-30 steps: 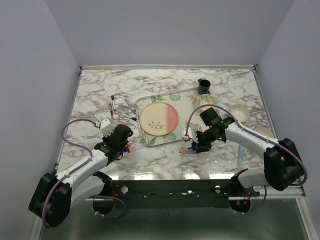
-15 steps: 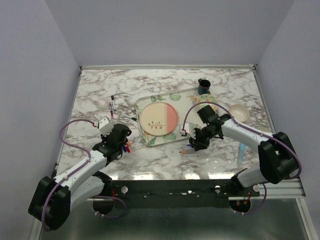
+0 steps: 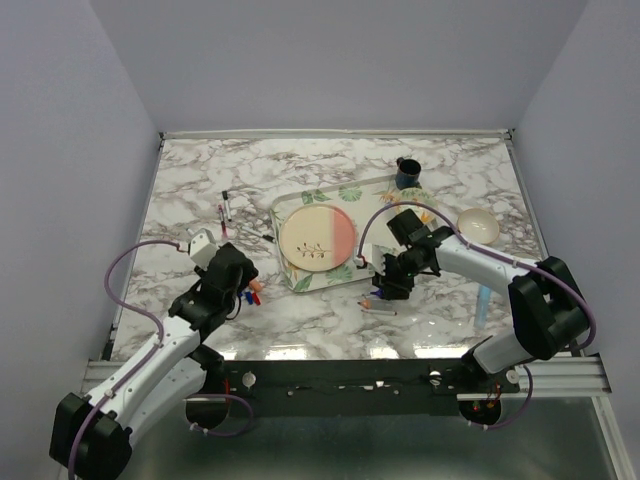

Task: Open the pen caps

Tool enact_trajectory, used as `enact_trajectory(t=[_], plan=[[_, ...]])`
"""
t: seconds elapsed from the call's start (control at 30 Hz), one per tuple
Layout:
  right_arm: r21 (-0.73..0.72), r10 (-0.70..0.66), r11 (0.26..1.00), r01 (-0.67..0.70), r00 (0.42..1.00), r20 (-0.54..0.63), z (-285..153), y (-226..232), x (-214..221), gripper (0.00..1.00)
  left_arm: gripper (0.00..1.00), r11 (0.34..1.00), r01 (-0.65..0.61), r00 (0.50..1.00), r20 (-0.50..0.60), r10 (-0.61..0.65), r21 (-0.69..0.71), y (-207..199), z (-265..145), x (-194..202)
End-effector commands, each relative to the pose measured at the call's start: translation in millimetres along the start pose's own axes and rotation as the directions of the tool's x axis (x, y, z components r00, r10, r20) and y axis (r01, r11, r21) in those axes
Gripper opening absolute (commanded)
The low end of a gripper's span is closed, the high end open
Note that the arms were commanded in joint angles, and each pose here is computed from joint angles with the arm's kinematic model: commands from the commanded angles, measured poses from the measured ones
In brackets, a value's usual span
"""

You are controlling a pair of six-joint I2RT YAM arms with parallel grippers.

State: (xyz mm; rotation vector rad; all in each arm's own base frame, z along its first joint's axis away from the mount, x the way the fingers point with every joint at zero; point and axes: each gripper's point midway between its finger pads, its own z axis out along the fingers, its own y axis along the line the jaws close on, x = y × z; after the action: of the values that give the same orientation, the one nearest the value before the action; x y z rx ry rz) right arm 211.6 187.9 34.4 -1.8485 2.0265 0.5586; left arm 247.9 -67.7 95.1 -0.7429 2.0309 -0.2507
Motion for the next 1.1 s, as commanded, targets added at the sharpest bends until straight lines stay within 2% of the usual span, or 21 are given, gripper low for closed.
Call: enact_trajectory(t=[0.0, 0.23, 0.27, 0.33, 0.37, 0.43, 0.5, 0.6, 0.63, 0.77, 0.83, 0.97, 1.07], plan=[[0.035, -0.001, 0.999, 0.001, 1.000, 0.008, -3.7, -11.0, -9.9, 0.48, 0.66, 0.995, 0.015, 1.000, -0.005, -0.014, 0.096, -21.0, -17.3, -14.2], [0.090, -0.014, 0.996, 0.011, 1.000, 0.022, -17.3, -17.0, -17.7, 0.48, 0.70, 0.982, 0.019, 1.000, 0.010, -0.021, 0.190, -37.0, -34.5, -27.3], [0.102, -0.017, 0.995, 0.014, 0.999, 0.030, -20.4, -18.1, -19.5, 0.48, 0.75, 0.979, 0.014, 1.000, 0.009, -0.016, 0.202, -39.0, -35.8, -27.5], [0.126, -0.034, 0.992, 0.027, 0.998, 0.052, -29.2, -17.9, -25.3, 0.49, 0.76, 0.973, -0.002, 1.000, 0.011, -0.001, 0.232, -43.2, -38.8, -28.4], [0.129, -0.037, 0.991, 0.029, 0.998, 0.056, -31.2, -17.8, -25.9, 0.49, 0.81, 0.969, -0.008, 1.000, 0.011, 0.006, 0.246, -45.5, -40.0, -28.4], [0.127, -0.051, 0.991, 0.042, 0.996, 0.073, -36.0, -14.9, -27.8, 0.49, 0.81, 0.959, -0.034, 0.999, 0.017, 0.031, 0.282, -50.7, -41.9, -28.4], [0.095, -0.086, 0.992, 0.079, 0.993, 0.083, -38.3, -6.3, -26.5, 0.48, 0.82, 0.946, -0.044, 0.999, 0.006, 0.044, 0.320, -56.3, -44.1, -25.1], [-0.017, -0.153, 0.987, 0.158, 0.976, 0.157, -38.0, 23.1, -31.8, 0.45, 0.82, 0.932, -0.059, 0.998, 0.001, 0.062, 0.359, -60.8, -46.8, -21.8], [-0.073, -0.164, 0.980, 0.183, 0.963, 0.216, -37.9, 36.9, -38.7, 0.42, 0.82, 0.927, -0.060, 0.998, -0.002, 0.065, 0.371, -62.2, -47.7, -20.5], [-0.217, -0.246, 0.926, 0.308, 0.931, 0.271, -24.7, 82.7, -39.3, 0.26, 0.76, 0.913, -0.067, 0.997, 0.002, 0.073, 0.402, -66.5, -50.5, -20.0], [-0.255, -0.312, 0.892, 0.373, 0.917, 0.249, -14.0, 99.3, -35.9, 0.23, 0.72, 0.906, -0.069, 0.997, 0.001, 0.076, 0.418, -68.8, -52.1, -19.5], [-0.376, -0.460, 0.772, 0.513, 0.858, 0.228, 7.4, 147.1, -35.9, 0.14, 0.59, 0.901, -0.071, 0.997, 0.000, 0.079, 0.427, -69.8, -53.3, -18.8], [-0.401, -0.512, 0.747, 0.531, 0.844, 0.163, 22.2, 154.7, -27.5, 0.13, 0.55, 0.902, -0.069, 0.997, -0.006, 0.079, 0.426, -69.0, -53.8, -17.7]])
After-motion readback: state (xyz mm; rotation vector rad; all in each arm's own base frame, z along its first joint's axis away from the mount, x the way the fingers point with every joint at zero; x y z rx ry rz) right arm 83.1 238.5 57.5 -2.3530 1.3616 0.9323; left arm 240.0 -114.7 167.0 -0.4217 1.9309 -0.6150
